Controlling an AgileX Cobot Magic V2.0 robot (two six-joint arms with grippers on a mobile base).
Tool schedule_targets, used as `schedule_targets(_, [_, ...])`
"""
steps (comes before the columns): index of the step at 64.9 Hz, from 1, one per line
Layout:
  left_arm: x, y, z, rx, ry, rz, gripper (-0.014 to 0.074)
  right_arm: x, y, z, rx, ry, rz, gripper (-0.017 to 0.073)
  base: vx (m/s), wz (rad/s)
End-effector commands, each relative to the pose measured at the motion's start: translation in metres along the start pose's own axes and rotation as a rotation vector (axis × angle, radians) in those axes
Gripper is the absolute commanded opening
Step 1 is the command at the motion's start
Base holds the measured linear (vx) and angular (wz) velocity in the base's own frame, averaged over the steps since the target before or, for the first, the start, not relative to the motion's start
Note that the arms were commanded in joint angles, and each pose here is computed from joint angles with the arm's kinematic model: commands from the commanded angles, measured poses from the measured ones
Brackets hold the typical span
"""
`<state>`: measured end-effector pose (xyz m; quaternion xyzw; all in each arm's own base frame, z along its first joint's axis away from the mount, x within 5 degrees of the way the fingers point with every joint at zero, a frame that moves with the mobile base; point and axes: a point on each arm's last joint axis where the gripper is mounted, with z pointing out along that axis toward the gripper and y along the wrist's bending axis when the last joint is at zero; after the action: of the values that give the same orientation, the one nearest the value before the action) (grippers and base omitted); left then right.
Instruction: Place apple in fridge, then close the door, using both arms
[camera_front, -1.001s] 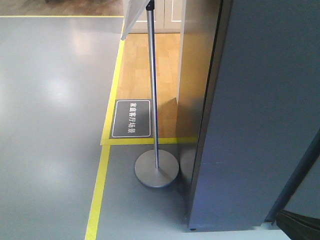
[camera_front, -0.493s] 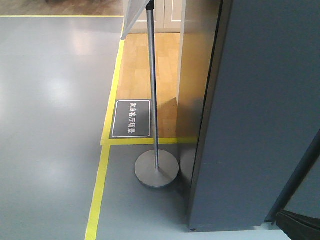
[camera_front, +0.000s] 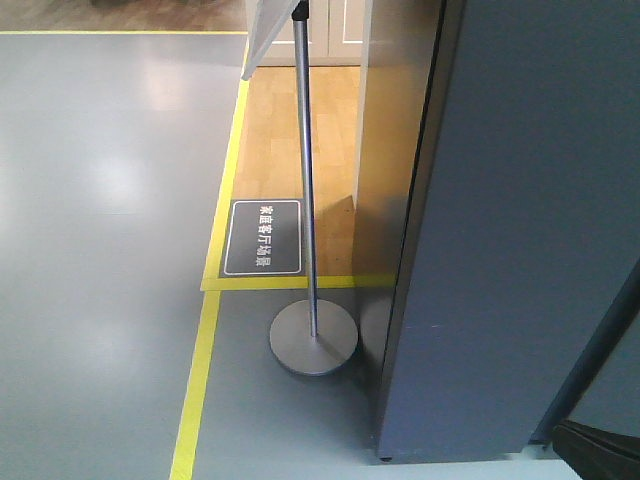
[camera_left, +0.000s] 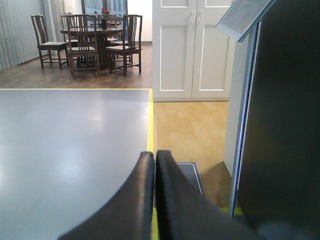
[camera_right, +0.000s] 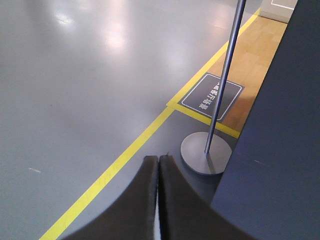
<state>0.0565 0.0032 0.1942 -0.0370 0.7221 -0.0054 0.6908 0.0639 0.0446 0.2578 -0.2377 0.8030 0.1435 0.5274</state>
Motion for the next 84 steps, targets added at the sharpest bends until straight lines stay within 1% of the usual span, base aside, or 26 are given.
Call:
schedule_targets(1, [0.003,-0.001,0.0,0.014,-0.054,-0.012,-0.0008,-0.011,-0.002,-0.002,0.017,-0.058,0.014,-0.0004,0.0,0.0])
schedule_targets(30, [0.003,-0.001,0.0,0.014,-0.054,-0.012,-0.0008,-0.011,-0.002,-0.003,0.024,-0.057,0.011,-0.0004,0.0,0.0])
schedule_targets(32, [0.003,-0.001,0.0,0.014,-0.054,-0.012,-0.0008,-0.01,-0.003,-0.002,0.028,-0.053,0.002,-0.0004,0.0,0.0])
schedule_targets(38, [0.003,-0.001,0.0,0.014,-0.054,-0.012,-0.0008,-0.009,-0.004,-0.002,0.04,-0.046,-0.055,-0.0004,0.0,0.0])
schedule_targets(43, [0.003,-0.001,0.0,0.014,-0.054,-0.012,-0.0008,-0.012,-0.004,-0.005,0.052,-0.079,-0.074,-0.0004,0.0,0.0])
schedule_targets(45, [0.003,-0.001,0.0,0.014,-0.054,-0.012,-0.0008,-0.013,-0.005,-0.006,0.07,-0.097,-0.084,-0.0004,0.0,0.0])
schedule_targets(49, [0.003,-0.001,0.0,0.014,-0.054,-0.012,-0.0008,-0.013,-0.007,-0.011,0.119,-0.115,-0.125,-0.0004,0.0,0.0])
schedule_targets(53, [0.003,-0.001,0.0,0.014,-0.054,-0.012,-0.0008,-0.01,-0.011,-0.014,0.172,-0.116,-0.137,-0.0003,0.0,0.0])
schedule_targets(55, [0.003,-0.001,0.0,0.014,-0.054,-0.012,-0.0008,-0.007,-0.012,-0.014,0.2,-0.125,-0.119,-0.0003,0.0,0.0])
schedule_targets(57, [0.003,-0.001,0.0,0.014,-0.054,-0.012,-0.0008,-0.003,-0.013,-0.015,0.222,-0.139,-0.089,-0.0003,0.0,0.0])
schedule_targets(60, [0.003,-0.001,0.0,0.014,-0.054,-0.012,-0.0008,0.008,-0.015,-0.013,0.256,-0.164,-0.019,-0.0003,0.0,0.0])
schedule_targets(63, [0.003,-0.001,0.0,0.014,-0.054,-0.012,-0.0008,0.02,-0.017,-0.01,0.287,-0.191,0.036,-0.0003,0.0,0.0])
schedule_targets(73, [0.003,-0.001,0.0,0.014,-0.054,-0.012,-0.0008,0.064,-0.022,0.002,0.37,-0.295,0.166,-0.0003,0.0,0.0])
schedule_targets(77, [0.003,-0.001,0.0,0.014,-0.054,-0.012,-0.0008,0.076,-0.023,0.005,0.392,-0.341,0.197,-0.0003,0.0,0.0])
schedule_targets(79, [0.003,-0.001,0.0,0.014,-0.054,-0.012,-0.0008,0.077,-0.024,0.005,0.392,-0.336,0.216,-0.0003,0.0,0.0])
schedule_targets(80, [0.003,-0.001,0.0,0.014,-0.054,-0.012,-0.0008,0.077,-0.024,0.005,0.397,-0.335,0.213,-0.0003,0.0,0.0])
schedule_targets(81, [0.003,-0.001,0.0,0.014,-0.052,-0.012,-0.0008,0.077,-0.025,0.004,0.408,-0.331,0.191,-0.0003,0.0,0.0])
schedule_targets(83, [0.003,-0.001,0.0,0.014,-0.052,-0.012,-0.0008,0.076,-0.026,0.004,0.424,-0.347,0.18,-0.0003,0.0,0.0])
schedule_targets(84, [0.003,-0.001,0.0,0.014,-0.052,-0.012,-0.0008,0.075,-0.026,0.003,0.427,-0.356,0.188,-0.0003,0.0,0.0])
